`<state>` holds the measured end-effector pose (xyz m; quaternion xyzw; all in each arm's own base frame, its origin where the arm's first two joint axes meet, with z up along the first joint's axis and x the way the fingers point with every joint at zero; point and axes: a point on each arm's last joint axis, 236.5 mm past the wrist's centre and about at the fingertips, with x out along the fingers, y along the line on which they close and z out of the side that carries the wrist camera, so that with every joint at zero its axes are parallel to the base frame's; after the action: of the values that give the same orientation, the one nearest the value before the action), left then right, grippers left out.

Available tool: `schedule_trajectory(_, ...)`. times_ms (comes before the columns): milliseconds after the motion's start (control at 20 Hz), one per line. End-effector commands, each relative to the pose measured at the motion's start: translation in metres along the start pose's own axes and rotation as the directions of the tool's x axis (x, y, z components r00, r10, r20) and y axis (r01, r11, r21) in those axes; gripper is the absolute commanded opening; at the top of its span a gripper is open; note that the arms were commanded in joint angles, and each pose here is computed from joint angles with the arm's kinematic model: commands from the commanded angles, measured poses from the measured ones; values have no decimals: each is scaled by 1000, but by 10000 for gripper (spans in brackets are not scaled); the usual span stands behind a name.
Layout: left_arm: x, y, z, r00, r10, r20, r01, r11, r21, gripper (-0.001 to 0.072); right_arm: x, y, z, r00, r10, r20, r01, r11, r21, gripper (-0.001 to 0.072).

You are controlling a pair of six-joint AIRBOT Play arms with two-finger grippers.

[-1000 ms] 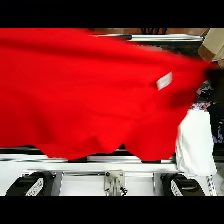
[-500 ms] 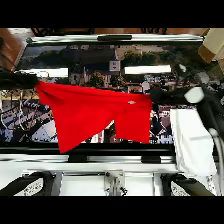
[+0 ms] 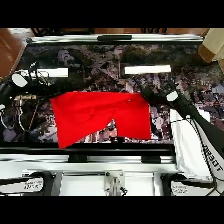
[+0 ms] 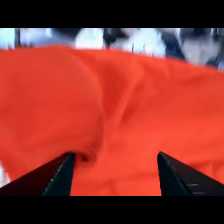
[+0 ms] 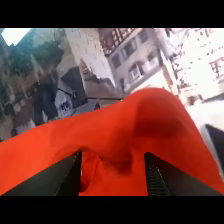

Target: Fold the shirts.

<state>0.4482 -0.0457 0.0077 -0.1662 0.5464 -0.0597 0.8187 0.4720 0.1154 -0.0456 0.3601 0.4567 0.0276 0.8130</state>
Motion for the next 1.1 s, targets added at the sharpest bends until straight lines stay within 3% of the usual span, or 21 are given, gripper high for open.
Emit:
schedule_trajectory(0, -40, 36, -49, 954, 81, -288, -78, 997, 21, 600, -38, 4, 16, 1000, 3, -20, -6, 990, -142, 498)
schedule_trajectory(150, -99, 82, -80, 915, 127, -383, -161, 985, -59, 594, -101, -18, 37, 997, -68, -27, 61, 978, -199, 498)
schedule_trajectory(350, -105, 76, -147, 922, -36, -384, -67, 966, -252, 602, -141, -64, 16, 971, -182, -156, 142, 962, -234, 498)
schedule_trajectory(600, -41, 52, -245, 882, -191, -431, 11, 923, -386, 601, -138, -73, 0, 952, -198, -235, 135, 957, -257, 498)
schedule_trajectory(800, -11, 54, -273, 888, -192, -418, -7, 903, -430, 600, -132, -76, -3, 947, -197, -253, 133, 959, -249, 498)
schedule_trajectory(1050, 9, 45, -253, 928, -199, -316, 35, 890, -455, 600, -109, -87, -15, 927, -181, -330, 118, 972, -202, 499)
